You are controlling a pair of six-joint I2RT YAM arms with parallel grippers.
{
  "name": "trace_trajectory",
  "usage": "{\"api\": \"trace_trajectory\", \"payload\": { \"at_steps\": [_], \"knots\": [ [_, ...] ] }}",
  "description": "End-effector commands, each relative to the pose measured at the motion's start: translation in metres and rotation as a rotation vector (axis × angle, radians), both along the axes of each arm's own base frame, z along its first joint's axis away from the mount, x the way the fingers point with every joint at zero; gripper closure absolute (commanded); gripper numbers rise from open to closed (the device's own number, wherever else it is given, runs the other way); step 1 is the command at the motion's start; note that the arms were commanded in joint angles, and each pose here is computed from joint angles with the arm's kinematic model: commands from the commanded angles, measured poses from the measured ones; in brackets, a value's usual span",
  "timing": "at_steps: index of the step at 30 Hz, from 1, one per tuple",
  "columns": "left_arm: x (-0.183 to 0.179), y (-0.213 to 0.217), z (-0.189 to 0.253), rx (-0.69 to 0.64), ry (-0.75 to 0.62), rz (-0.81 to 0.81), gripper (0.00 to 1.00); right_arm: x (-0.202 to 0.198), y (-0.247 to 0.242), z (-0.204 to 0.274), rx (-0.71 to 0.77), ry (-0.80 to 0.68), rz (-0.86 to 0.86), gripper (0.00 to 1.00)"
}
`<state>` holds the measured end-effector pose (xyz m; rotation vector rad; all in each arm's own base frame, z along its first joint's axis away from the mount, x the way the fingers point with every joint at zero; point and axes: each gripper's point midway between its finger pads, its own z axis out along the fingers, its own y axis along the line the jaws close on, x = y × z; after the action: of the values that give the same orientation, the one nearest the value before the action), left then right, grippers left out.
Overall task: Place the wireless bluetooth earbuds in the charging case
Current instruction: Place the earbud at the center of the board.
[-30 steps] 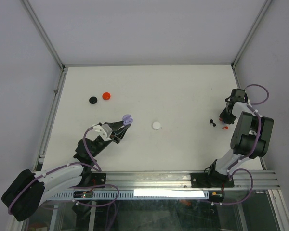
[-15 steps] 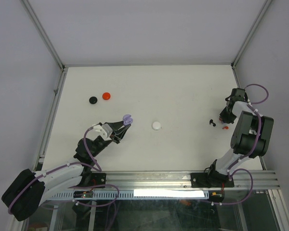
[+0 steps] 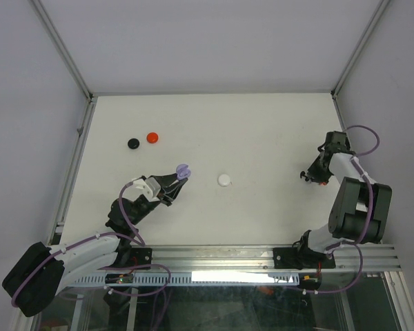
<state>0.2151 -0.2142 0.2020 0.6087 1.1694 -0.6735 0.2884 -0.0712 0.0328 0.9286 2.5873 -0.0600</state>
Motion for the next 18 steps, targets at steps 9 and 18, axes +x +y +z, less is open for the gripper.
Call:
{"api": "trace_trajectory", "payload": {
  "at_steps": [9,18],
  "knots": [
    [-0.014,-0.002,0.020,-0.093,-0.045,-0.061,1.00,0.002,0.120,0.057,0.065,-0.161,0.308,0.89],
    [-0.020,-0.001,0.027,-0.151,-0.005,-0.087,1.00,-0.028,0.196,0.030,0.084,-0.044,0.571,0.88]
  ]
}}
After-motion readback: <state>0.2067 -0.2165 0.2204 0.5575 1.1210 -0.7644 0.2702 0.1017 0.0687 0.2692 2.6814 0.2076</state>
